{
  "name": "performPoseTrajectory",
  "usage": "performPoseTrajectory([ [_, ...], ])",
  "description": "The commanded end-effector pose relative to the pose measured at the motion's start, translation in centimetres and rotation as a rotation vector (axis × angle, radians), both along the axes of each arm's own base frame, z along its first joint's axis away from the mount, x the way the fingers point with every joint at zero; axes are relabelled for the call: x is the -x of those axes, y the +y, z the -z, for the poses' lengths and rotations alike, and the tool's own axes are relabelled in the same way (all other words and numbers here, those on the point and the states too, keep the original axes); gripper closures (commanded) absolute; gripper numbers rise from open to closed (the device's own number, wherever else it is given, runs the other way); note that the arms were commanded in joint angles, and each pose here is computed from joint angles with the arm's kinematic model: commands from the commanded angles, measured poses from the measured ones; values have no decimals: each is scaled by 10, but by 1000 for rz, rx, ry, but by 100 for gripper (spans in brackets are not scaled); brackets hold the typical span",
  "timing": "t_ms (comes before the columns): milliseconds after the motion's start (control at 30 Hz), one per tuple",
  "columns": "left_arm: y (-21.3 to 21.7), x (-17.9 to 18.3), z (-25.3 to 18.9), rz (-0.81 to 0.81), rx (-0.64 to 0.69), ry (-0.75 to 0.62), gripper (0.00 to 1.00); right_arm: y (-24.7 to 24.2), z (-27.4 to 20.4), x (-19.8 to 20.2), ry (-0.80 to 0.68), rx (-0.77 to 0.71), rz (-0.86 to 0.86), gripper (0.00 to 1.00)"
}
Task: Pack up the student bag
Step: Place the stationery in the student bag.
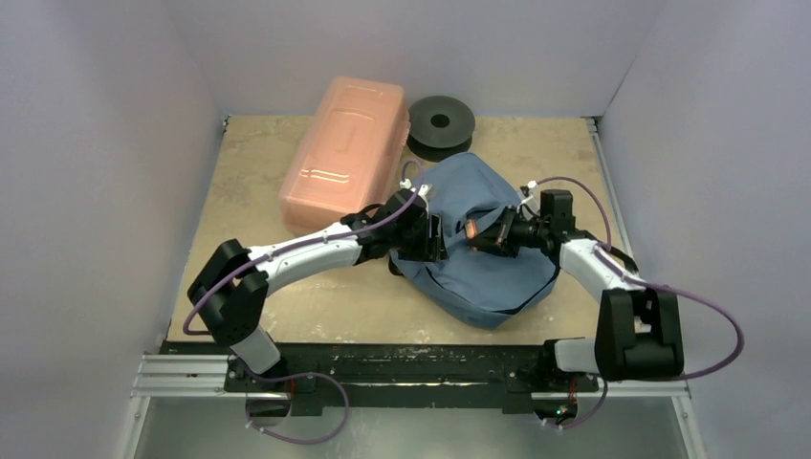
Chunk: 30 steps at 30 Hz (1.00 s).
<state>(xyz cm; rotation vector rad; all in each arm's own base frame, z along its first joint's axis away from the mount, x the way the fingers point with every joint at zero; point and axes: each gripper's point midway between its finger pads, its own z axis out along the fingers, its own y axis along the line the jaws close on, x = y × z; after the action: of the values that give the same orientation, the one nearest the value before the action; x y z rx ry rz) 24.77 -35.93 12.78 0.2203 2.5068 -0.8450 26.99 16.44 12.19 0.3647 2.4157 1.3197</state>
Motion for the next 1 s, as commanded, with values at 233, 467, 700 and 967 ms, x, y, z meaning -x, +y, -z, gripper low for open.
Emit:
performPoseTrajectory([
  [233, -8, 9, 28, -9, 24, 23, 44, -21, -20, -98, -192, 98, 143, 76],
  [467, -6, 14, 14, -14, 69, 11, 44, -34, -15, -75, -210, 239, 117, 38],
  [700, -5, 20, -4, -2, 117, -2, 42, -45, -15, -67, -237, 343, 101, 55],
  [967, 1, 27, -11, 0, 136, -2, 42, 27, -21, -93, -337, 259, 13, 97],
])
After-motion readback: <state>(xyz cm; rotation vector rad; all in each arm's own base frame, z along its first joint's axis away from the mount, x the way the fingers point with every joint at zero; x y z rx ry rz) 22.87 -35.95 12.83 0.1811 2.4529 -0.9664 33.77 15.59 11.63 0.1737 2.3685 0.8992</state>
